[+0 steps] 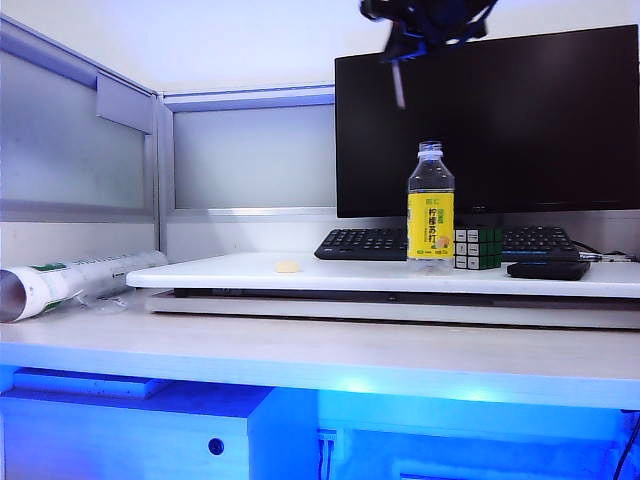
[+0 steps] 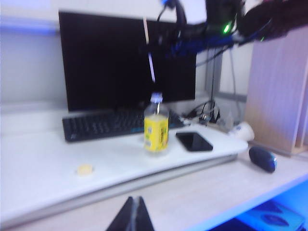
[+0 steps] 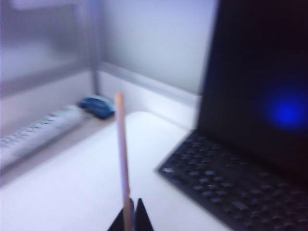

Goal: Grab a stick from the table and stick it in a plastic bottle.

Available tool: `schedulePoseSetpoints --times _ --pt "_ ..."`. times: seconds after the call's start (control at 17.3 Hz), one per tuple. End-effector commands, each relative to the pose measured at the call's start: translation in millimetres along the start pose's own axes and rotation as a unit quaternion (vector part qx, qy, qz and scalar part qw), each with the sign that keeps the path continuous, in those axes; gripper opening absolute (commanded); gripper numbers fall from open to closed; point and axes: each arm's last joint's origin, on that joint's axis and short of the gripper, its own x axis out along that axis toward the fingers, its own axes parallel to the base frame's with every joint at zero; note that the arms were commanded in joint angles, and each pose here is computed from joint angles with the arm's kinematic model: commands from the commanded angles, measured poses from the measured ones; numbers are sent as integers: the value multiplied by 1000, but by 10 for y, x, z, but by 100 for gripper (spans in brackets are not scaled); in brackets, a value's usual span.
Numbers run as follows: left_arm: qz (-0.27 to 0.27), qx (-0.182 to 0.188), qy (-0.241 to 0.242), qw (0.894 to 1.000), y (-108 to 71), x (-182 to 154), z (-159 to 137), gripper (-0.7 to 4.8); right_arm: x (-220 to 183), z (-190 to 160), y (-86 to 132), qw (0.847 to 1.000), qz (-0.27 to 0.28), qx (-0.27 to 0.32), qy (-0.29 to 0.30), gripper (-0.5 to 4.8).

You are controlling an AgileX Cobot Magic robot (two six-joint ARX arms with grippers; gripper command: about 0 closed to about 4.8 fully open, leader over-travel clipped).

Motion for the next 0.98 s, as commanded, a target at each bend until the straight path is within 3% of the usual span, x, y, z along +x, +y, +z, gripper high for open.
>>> schedulePoseSetpoints --times 0.06,0.52,0.98 --pt "-10 -3 -22 1000 -18 0 59 -5 -27 75 -89 999 -17 -29 -28 -9" --pt "-14 3 -29 999 -26 1 76 -5 104 -69 -187 997 -38 -61 -28 -9" --pt "-22 6 -30 999 -31 0 80 -5 193 -218 -300 996 -60 -57 -12 -9"
